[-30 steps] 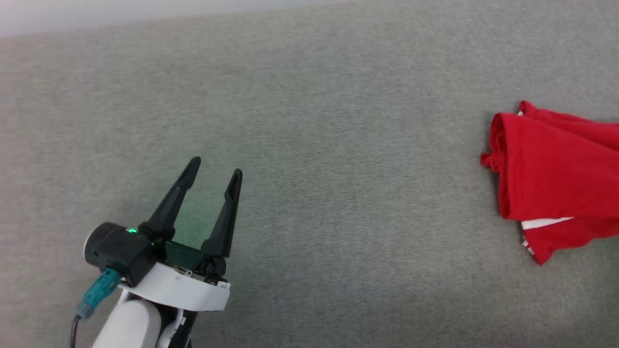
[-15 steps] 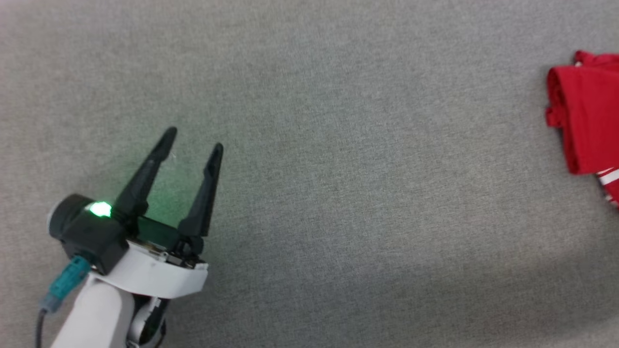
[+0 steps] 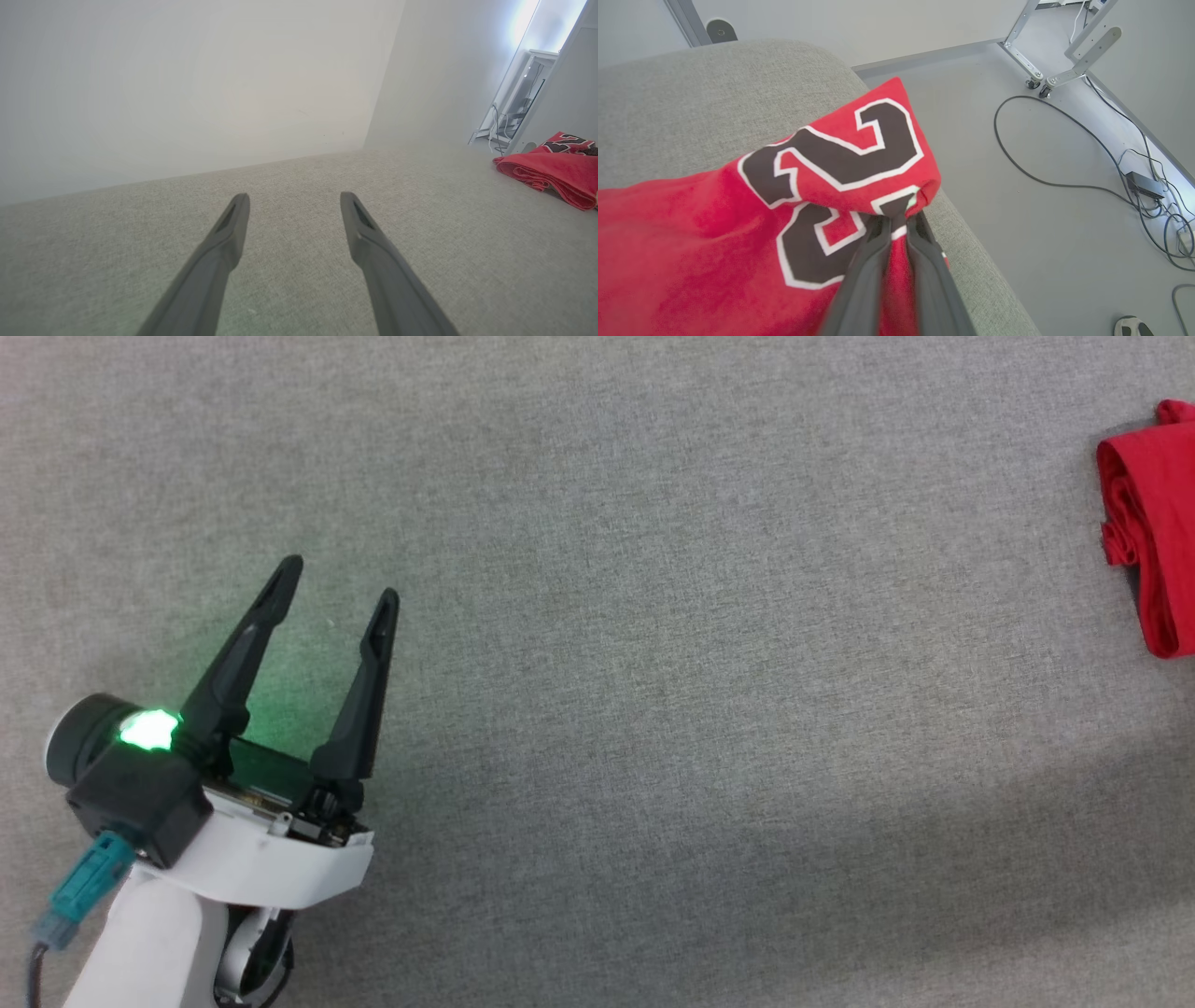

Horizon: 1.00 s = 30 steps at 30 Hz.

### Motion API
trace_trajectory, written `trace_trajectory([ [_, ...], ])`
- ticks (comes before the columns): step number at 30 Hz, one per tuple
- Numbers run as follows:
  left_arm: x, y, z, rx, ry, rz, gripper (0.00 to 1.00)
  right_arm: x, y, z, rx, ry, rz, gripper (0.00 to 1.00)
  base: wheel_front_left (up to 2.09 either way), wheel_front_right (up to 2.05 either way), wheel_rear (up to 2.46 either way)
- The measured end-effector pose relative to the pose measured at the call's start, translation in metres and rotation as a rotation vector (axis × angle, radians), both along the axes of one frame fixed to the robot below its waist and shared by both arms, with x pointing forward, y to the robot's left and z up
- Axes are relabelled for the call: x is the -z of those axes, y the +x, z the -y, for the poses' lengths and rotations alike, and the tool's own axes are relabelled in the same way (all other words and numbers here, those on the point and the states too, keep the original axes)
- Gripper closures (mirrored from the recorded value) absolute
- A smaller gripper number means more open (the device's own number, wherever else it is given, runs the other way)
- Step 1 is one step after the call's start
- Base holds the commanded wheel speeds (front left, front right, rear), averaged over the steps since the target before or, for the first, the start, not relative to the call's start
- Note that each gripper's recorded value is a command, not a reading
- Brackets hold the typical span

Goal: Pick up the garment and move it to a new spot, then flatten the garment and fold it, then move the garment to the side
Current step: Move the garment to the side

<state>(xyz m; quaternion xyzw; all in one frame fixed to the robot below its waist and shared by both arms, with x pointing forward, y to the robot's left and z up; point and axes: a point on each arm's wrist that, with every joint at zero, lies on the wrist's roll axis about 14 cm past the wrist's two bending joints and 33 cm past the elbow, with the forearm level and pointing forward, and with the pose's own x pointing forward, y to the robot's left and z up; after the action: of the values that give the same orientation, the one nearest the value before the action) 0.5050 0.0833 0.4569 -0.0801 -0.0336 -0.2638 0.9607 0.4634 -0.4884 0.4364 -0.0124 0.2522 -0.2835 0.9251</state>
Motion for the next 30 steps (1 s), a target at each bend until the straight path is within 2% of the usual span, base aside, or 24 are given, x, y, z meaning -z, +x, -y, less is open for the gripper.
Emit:
trace_trajectory([
  [5,-0.003,0.001,-0.001,-0.003,0.002,0.009,0.00,0.001,0.002,0.000,0.002,-0.005,0.005,0.98,0.00,0.00,0.00],
  [7,-0.005,0.000,-0.001,-0.005,0.002,0.014,0.00,-0.001,0.003,0.001,0.000,-0.015,0.015,0.42,0.00,0.00,0.00],
  [8,-0.006,0.000,-0.001,-0.008,0.000,0.015,0.00,-0.002,0.004,0.000,-0.002,-0.017,0.018,0.09,0.00,0.00,0.00],
  [9,-0.007,0.000,-0.002,-0.013,-0.002,0.016,0.00,-0.005,0.005,-0.001,-0.007,-0.020,0.027,0.00,0.00,0.00,0.00],
  [14,-0.010,-0.001,-0.014,-0.077,-0.009,0.001,0.00,-0.017,0.011,-0.007,-0.043,-0.038,0.062,0.00,0.00,0.00,0.00],
  [20,-0.012,-0.012,-0.034,-0.167,-0.025,-0.035,0.00,-0.024,0.022,-0.043,-0.168,-0.031,0.091,0.00,0.00,0.00,0.00],
  [23,-0.015,-0.021,-0.046,-0.211,-0.021,-0.043,0.00,-0.020,0.027,-0.075,-0.286,-0.041,0.075,0.00,0.00,0.00,0.00],
  [30,-0.018,-0.052,-0.088,-0.347,-0.001,-0.074,0.00,-0.005,0.026,-0.167,-0.516,0.055,0.096,0.00,0.00,0.00,0.00],
])
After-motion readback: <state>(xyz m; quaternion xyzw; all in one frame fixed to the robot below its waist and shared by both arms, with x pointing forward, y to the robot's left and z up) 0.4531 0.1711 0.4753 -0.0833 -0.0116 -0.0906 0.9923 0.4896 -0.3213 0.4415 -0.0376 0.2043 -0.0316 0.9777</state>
